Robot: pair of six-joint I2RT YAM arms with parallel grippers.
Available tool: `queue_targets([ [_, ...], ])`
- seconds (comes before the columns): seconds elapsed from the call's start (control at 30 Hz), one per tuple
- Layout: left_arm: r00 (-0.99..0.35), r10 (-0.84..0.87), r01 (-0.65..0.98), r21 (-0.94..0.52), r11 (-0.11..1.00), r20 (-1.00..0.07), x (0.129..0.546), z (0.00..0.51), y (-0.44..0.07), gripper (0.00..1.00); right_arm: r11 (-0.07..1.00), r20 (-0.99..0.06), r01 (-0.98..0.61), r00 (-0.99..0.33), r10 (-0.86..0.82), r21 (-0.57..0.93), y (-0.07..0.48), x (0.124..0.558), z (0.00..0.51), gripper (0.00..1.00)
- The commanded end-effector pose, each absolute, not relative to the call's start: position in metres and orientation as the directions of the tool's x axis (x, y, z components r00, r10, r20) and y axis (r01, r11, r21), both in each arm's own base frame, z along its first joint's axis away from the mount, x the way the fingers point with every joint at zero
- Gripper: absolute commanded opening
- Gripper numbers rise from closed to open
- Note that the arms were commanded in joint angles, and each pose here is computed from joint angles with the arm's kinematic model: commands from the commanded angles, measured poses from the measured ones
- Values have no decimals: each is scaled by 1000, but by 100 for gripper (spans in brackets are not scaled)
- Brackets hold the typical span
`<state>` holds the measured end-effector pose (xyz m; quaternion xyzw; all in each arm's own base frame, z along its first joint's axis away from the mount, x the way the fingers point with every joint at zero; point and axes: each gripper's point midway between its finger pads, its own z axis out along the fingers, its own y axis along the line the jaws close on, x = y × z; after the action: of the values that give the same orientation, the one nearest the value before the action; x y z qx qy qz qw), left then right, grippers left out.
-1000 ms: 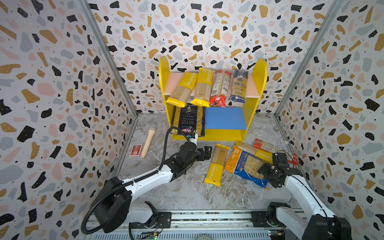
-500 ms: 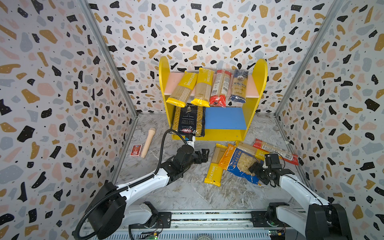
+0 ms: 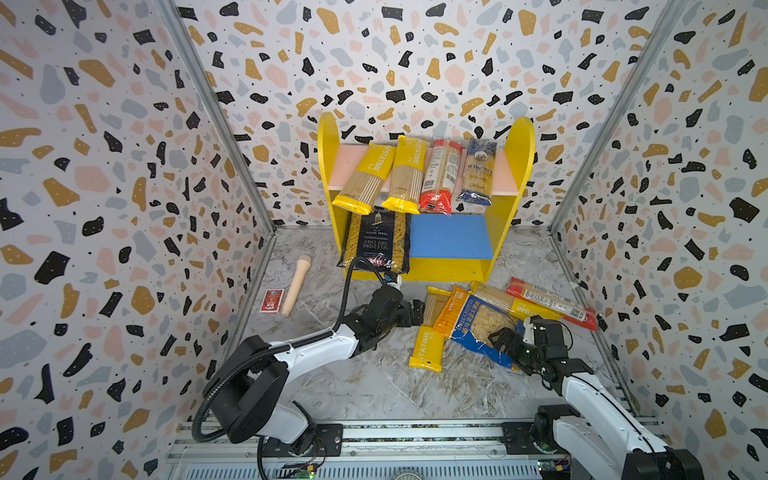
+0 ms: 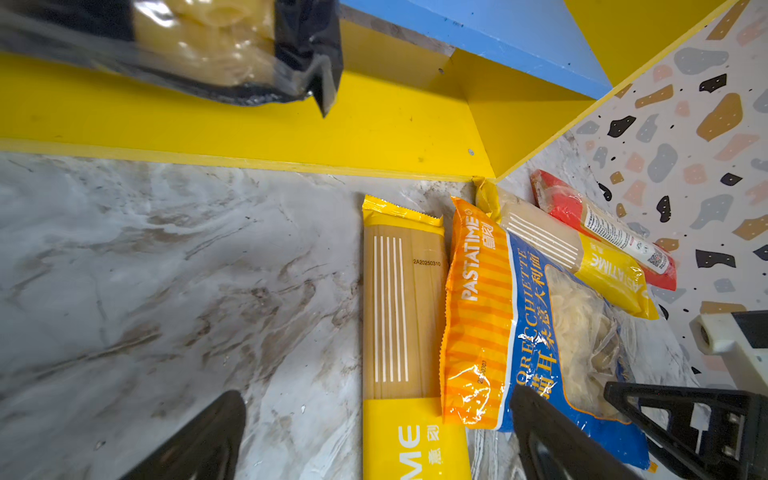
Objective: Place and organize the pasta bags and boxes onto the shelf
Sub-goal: 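Lower the right gripper onto the blue orecchiette bag while left gripper approaches, then grasp the blue orecchiette bag with the right gripper while left gripper steadies it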
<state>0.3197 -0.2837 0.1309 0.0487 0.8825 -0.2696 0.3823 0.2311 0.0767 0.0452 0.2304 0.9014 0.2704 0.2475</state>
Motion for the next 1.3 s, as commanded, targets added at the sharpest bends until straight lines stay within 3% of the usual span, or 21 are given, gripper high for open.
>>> queue_targets([
  [0.0, -681, -111, 336, -444, 831, -724, 327, 143, -301, 100, 719, -246, 254, -823, 512, 647, 94, 220, 32, 99],
  [0.3, -712, -74, 310, -408, 859, -698, 341, 107, -318, 97, 668, -234, 170, -851, 470, 724, 115, 240, 36, 99],
  [0.67, -744, -13, 306, -358, 882, -668, 362, 82, -338, 87, 670, -206, 164, -876, 437, 724, 120, 247, 26, 99],
  [1.07, -790, 28, 338, -398, 853, -613, 345, 53, -355, 64, 674, -228, 132, -879, 418, 727, 124, 264, 29, 99],
  [1.27, -793, 71, 386, -409, 827, -605, 327, 52, -370, 62, 662, -222, 93, -900, 375, 744, 140, 271, 27, 100],
])
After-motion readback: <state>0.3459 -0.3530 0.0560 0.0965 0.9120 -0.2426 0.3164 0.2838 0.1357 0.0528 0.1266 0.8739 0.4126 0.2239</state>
